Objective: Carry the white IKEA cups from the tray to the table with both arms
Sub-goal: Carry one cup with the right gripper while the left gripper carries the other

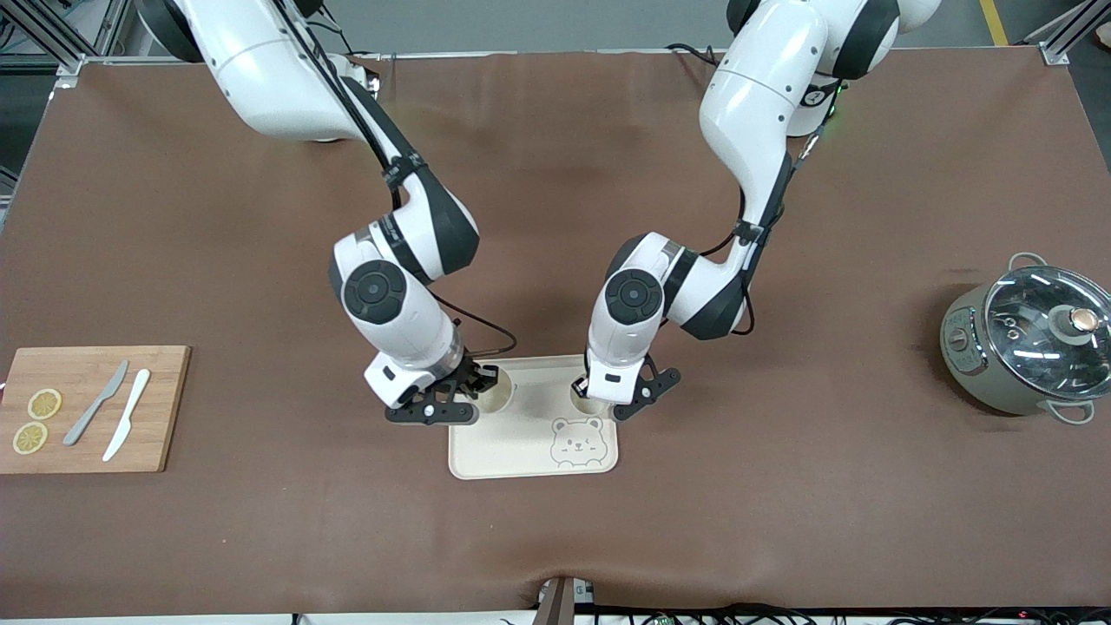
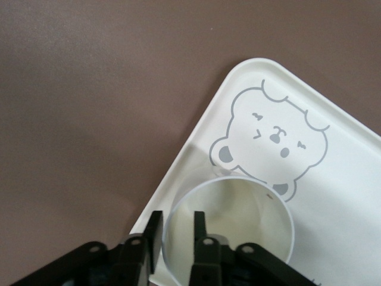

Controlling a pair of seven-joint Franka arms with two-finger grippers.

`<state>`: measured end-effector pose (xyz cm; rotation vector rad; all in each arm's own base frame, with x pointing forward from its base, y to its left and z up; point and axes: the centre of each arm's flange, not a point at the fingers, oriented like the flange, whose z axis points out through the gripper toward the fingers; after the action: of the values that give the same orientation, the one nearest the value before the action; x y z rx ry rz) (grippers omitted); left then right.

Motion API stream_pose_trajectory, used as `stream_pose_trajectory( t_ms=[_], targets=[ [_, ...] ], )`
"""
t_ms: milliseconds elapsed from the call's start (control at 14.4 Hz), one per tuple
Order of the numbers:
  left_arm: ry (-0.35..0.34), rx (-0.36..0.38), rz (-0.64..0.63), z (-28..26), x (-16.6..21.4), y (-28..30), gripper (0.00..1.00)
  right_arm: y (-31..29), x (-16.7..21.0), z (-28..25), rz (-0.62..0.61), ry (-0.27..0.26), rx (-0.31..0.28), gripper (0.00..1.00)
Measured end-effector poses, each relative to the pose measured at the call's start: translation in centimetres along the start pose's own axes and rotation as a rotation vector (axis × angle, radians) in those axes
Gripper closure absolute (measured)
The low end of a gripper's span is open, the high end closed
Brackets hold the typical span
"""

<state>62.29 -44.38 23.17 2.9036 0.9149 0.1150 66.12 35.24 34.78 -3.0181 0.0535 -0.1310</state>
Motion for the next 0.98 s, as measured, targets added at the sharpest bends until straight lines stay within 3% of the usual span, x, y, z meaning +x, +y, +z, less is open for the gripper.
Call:
stream_pose_trajectory(
  t_ms=[139,557,975],
  targets=[
    [0.003,-0.006,-0.001,-0.2,0.1,0.1,0.97,1.3,0.7,-2.8,-0.006,-0.027,-0.018,0.97],
    [0.038,-0.036,-0.02,-4.2,2.2,0.6,0.97,8.5,2.9,-10.6,-0.076,-0.115,-0.053,0.97],
    [0.07,-0.035,-0.084,-10.2,7.2,-1.3,0.97,17.6,4.6,-15.4,-0.174,-0.159,-0.051,0.97]
  ],
)
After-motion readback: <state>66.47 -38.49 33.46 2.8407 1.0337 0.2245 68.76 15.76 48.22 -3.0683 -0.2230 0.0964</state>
